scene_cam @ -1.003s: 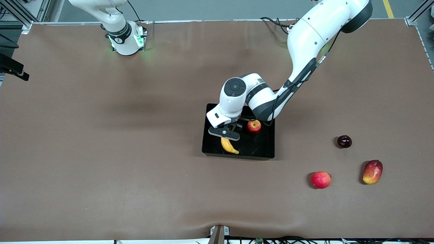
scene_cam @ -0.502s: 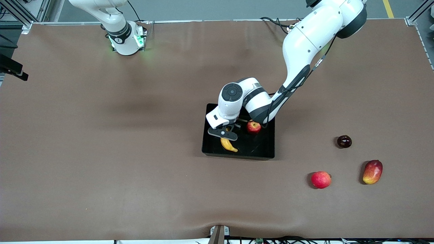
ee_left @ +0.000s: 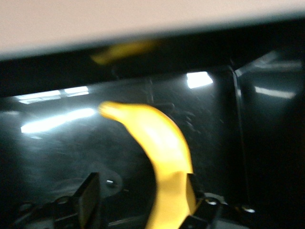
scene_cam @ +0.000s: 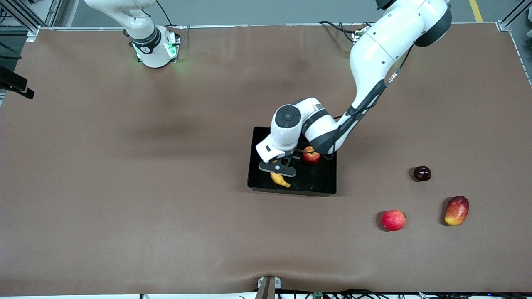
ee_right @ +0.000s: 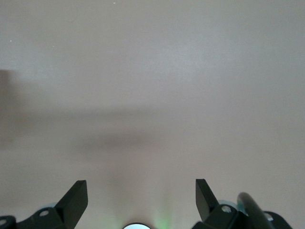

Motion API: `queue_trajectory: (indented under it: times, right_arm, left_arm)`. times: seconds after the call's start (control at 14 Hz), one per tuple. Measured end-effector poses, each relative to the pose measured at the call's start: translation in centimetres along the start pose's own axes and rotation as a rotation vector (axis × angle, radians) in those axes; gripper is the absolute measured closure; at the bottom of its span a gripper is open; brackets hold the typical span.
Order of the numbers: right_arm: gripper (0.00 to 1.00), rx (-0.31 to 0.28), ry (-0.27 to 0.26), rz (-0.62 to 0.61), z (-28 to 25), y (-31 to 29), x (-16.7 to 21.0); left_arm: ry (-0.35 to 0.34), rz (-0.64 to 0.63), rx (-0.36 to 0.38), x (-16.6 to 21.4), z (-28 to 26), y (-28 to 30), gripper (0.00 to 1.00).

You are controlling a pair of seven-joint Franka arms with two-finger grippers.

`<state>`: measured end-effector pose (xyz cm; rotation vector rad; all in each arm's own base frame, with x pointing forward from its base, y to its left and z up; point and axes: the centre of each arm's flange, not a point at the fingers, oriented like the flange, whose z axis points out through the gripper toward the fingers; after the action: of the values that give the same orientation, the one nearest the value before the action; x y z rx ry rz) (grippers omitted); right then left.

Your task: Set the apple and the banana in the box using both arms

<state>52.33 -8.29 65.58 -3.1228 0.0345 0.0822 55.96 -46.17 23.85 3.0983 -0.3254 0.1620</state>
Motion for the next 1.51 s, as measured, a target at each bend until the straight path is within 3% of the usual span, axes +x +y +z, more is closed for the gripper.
queue_trajectory:
  times: [0.14, 0.36, 0.57, 0.93, 1.22, 1.51]
  right_arm:
    - [0.0, 0.0, 0.0, 0.0, 0.0, 0.0, 0.0]
    - [0.0, 0.0, -0.001, 0.001, 0.0, 0.0, 0.0]
    - [0.0, 0.0, -0.002, 0.001, 0.0, 0.1, 0.0]
    - [0.0, 0.001, -0.003, 0.013, 0.1, 0.7, -0.1]
    - [0.0, 0.002, -0.004, 0.016, 0.1, 0.8, -0.1]
    - [0.0, 0.002, -0.004, 0.015, 0.1, 0.8, -0.1]
  left_arm:
    - [0.028, -0.055, 0.041, 2.4, -5.4, -3.2, 0.0]
    - [0.074, -0.158, 0.124, 4.5, -15.3, -9.4, 0.0]
    - [0.026, -0.262, 0.221, 4.0, -21.4, -15.1, 0.0]
    - [-0.051, -0.389, 0.152, 3.1, -29.2, -25.3, 0.0]
    - [-0.032, -0.352, 0.174, 1.7, -34.0, -29.5, 0.0]
    - [-0.032, -0.216, 0.169, -0.1, -37.7, -32.2, 0.0]
